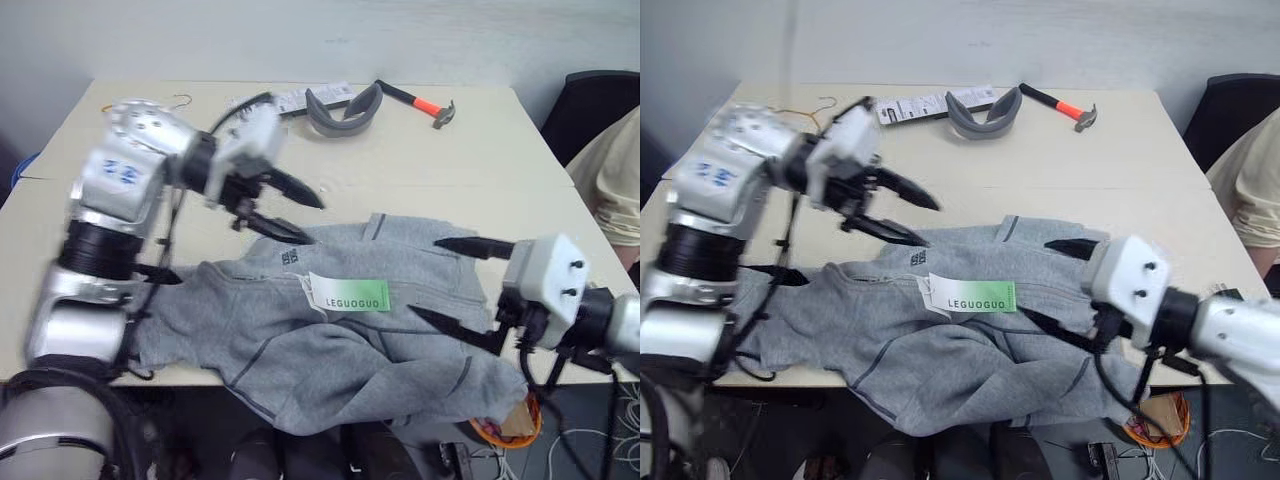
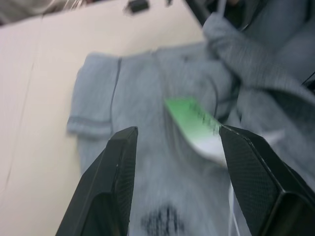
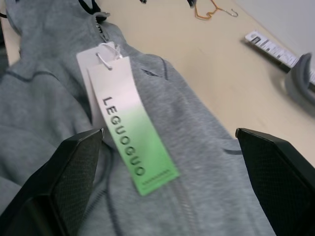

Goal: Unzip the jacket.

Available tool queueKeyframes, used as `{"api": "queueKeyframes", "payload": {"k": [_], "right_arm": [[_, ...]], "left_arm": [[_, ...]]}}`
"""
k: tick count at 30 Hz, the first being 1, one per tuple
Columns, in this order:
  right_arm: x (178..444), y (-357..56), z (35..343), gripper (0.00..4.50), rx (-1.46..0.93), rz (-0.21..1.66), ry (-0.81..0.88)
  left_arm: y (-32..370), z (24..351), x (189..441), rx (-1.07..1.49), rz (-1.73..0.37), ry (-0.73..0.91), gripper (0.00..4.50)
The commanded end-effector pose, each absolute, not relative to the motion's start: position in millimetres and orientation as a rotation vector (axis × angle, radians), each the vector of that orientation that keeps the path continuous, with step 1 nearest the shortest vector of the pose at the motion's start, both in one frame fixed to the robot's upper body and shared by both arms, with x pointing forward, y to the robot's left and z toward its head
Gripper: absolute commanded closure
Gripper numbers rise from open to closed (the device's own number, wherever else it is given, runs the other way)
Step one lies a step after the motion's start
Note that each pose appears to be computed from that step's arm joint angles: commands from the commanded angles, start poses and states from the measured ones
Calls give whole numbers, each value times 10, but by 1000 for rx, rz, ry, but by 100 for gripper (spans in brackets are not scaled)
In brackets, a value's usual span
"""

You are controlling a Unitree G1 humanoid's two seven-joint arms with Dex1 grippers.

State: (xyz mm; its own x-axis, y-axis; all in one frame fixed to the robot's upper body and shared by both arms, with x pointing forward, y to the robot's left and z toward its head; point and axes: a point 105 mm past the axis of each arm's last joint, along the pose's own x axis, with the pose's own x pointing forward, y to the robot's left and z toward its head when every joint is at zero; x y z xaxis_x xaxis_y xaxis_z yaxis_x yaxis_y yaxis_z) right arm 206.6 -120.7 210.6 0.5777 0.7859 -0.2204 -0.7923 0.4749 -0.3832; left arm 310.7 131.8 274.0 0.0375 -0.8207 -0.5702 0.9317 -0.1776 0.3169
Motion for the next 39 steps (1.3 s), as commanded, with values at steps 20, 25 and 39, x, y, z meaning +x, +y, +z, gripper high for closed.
{"api": "queueKeyframes", "payload": {"k": [20,25,39], "right_arm": [[2246,-604,1572,0,32,887,122],[2119,-582,1593,0,7,952,112],[2669,-458,1358,18,-26,628,113]], "left_arm": [[1367,2216,2940,878,-1795,347,172],[1374,2202,2938,878,-1795,351,172],[1367,2229,2968,878,-1784,343,169]]}}
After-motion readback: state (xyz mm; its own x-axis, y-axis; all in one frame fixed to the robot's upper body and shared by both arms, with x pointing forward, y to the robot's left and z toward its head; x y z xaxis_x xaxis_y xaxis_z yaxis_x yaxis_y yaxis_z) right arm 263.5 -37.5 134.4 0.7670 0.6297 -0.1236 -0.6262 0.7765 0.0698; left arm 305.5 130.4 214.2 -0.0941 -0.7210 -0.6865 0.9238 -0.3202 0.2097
